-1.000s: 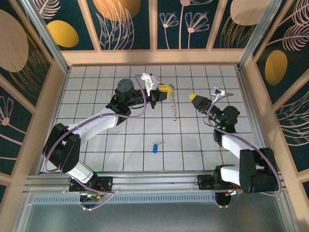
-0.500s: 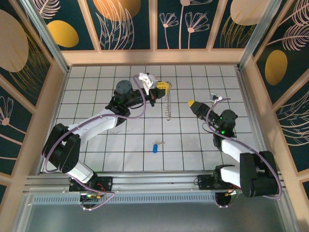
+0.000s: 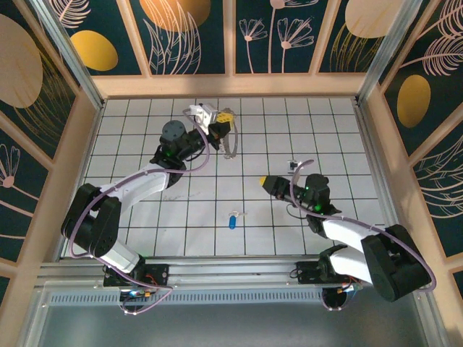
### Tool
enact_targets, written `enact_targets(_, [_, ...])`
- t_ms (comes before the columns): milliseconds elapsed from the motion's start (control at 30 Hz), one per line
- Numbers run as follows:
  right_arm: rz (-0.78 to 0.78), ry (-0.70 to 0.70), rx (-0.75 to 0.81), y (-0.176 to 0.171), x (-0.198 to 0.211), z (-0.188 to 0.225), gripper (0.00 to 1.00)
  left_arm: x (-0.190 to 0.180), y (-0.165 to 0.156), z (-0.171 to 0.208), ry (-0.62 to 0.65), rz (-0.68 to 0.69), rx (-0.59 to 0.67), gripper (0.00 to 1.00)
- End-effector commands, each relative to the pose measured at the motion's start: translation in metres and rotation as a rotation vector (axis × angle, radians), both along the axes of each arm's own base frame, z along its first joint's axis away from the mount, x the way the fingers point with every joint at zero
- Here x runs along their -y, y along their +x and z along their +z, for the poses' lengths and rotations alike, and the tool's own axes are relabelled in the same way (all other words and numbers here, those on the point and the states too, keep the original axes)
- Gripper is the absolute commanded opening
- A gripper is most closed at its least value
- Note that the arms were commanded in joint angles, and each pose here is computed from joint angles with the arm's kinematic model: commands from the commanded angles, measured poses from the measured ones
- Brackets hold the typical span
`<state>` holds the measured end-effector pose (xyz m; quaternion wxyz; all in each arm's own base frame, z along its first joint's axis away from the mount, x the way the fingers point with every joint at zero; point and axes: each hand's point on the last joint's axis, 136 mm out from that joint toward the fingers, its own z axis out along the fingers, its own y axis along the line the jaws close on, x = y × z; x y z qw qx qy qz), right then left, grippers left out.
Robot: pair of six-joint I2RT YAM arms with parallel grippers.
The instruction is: Put the keys on the keyring
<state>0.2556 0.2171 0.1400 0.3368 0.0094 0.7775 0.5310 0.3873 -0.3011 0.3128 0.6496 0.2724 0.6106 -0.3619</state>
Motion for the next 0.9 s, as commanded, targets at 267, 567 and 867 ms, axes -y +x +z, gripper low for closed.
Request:
enact_targets(267, [0.134, -0.360, 0.017, -0.012, -0.039, -0.043, 0.38, -0.046, 0.015, 0.018, -0.078, 0.115, 0.038, 0.00])
enact_targets(567, [0.254, -0.647, 0.099, -0.022, -0.076, -0.067, 0.35, -0.066, 0.019, 0.030, -0.077, 0.167, 0.052, 0.00])
enact_targets(867, [0.355, -0.844, 0.178, -0.038, -0.107, -0.083, 0.34, -0.087, 0.021, 0.033, -0.083, 0.206, 0.052, 0.00])
